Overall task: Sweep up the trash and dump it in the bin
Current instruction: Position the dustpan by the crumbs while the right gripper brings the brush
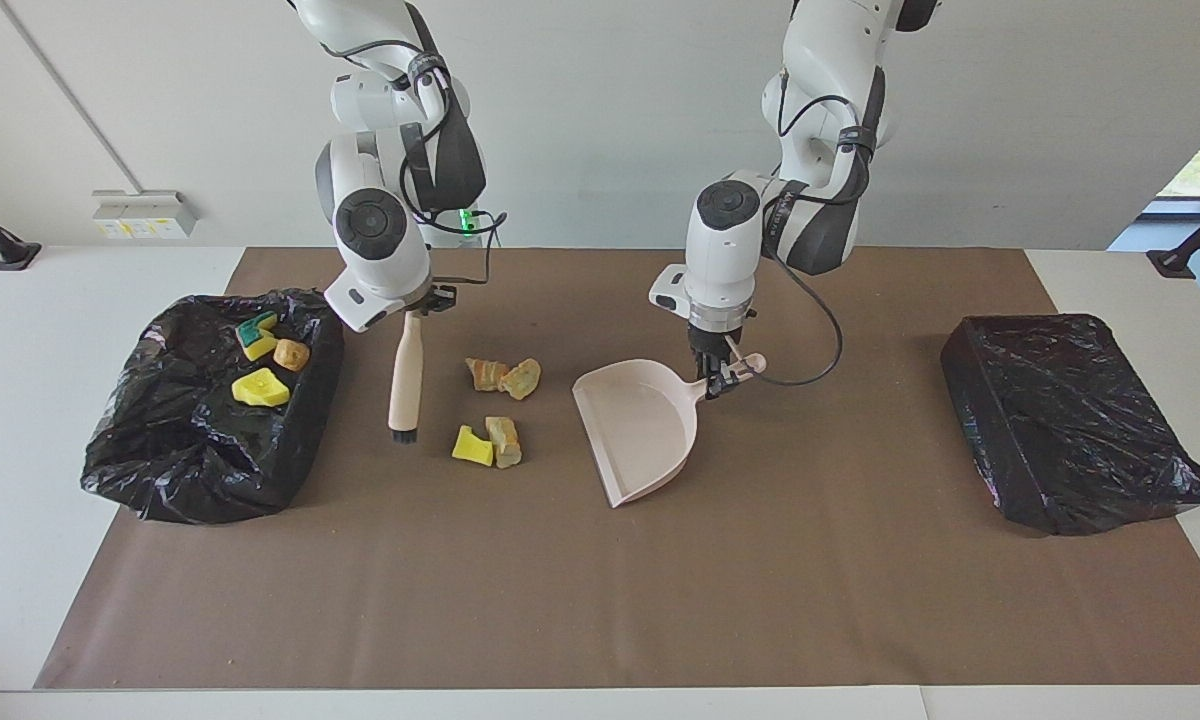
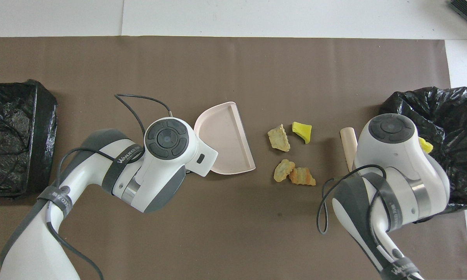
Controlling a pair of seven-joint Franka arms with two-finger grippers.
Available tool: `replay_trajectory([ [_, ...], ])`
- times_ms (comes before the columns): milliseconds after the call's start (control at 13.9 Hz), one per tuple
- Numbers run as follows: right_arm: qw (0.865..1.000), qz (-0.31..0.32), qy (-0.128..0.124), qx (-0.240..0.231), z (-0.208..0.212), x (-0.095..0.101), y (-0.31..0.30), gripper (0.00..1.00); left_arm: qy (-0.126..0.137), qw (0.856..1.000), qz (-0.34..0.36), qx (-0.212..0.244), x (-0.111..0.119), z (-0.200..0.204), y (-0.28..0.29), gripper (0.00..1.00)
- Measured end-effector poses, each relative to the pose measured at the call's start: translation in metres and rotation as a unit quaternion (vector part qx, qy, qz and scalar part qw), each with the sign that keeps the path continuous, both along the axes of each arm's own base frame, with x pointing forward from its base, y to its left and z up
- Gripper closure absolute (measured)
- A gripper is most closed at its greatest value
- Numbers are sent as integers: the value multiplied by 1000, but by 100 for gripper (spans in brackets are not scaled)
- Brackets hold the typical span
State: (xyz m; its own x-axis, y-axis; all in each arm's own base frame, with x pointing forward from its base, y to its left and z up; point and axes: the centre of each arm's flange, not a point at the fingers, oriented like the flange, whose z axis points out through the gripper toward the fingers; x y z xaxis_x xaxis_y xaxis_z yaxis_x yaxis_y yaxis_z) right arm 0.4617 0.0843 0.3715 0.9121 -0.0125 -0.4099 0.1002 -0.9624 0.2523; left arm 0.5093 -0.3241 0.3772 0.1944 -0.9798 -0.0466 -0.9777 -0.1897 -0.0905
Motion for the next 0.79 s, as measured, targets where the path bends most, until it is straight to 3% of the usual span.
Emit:
replay_trajectory([
  [360,997,-43,36,51,-33,-28,42,74,-1,1000,0,-1,0,-1,1,67],
  [792,982,-135,37,127,-55,-51,149,74,0,1000,-2,0,0,-2,1,67],
])
